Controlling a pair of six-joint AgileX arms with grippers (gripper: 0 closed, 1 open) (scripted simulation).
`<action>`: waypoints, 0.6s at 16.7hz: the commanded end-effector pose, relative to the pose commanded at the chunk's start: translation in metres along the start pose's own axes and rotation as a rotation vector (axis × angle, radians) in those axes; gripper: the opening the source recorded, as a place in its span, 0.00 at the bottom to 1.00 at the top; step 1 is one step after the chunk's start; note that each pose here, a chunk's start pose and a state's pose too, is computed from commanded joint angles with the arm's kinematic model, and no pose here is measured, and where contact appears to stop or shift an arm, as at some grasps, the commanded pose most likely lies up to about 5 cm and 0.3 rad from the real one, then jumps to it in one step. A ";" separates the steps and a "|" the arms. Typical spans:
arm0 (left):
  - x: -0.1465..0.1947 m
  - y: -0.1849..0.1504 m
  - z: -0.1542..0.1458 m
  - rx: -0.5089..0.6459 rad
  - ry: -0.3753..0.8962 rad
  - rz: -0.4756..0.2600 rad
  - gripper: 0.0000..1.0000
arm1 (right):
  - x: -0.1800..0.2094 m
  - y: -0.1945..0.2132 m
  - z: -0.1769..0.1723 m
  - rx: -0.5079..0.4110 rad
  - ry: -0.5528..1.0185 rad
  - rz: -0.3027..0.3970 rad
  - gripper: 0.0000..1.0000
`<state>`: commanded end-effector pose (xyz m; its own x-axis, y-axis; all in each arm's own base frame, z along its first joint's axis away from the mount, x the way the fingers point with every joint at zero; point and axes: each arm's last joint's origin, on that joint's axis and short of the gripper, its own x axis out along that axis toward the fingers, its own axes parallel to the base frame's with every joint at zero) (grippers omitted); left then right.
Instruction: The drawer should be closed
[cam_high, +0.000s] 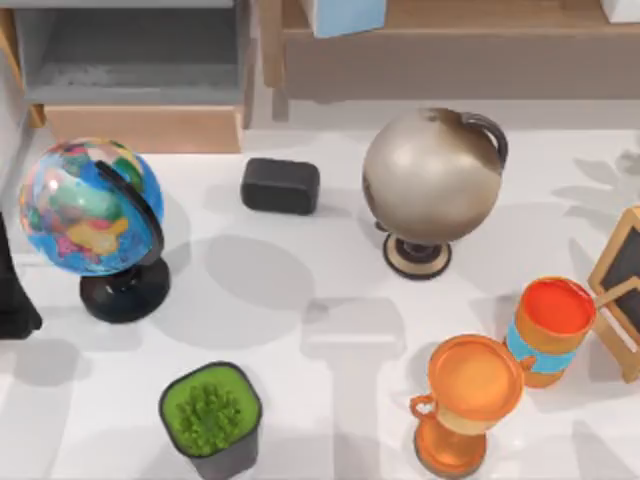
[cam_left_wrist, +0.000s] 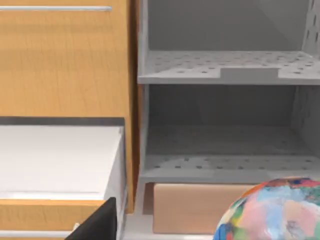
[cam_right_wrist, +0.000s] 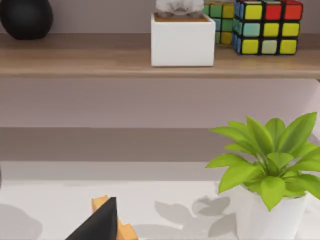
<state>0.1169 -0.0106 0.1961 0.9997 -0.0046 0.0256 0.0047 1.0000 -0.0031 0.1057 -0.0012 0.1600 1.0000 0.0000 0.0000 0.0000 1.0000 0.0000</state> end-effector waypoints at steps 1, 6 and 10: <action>0.005 -0.003 0.008 -0.001 0.002 0.000 1.00 | 0.000 0.000 0.000 0.000 0.000 0.000 1.00; 0.043 -0.025 0.037 0.002 0.025 0.003 1.00 | 0.000 0.000 0.000 0.000 0.000 0.000 1.00; 0.066 -0.044 0.048 0.004 0.029 0.005 1.00 | 0.000 0.000 0.000 0.000 0.000 0.000 1.00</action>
<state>0.1818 -0.0547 0.2460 1.0000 0.0000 -0.0031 0.0000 1.0000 0.0008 0.1057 -0.0012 0.1600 1.0000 0.0000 0.0000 0.0000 1.0000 0.0000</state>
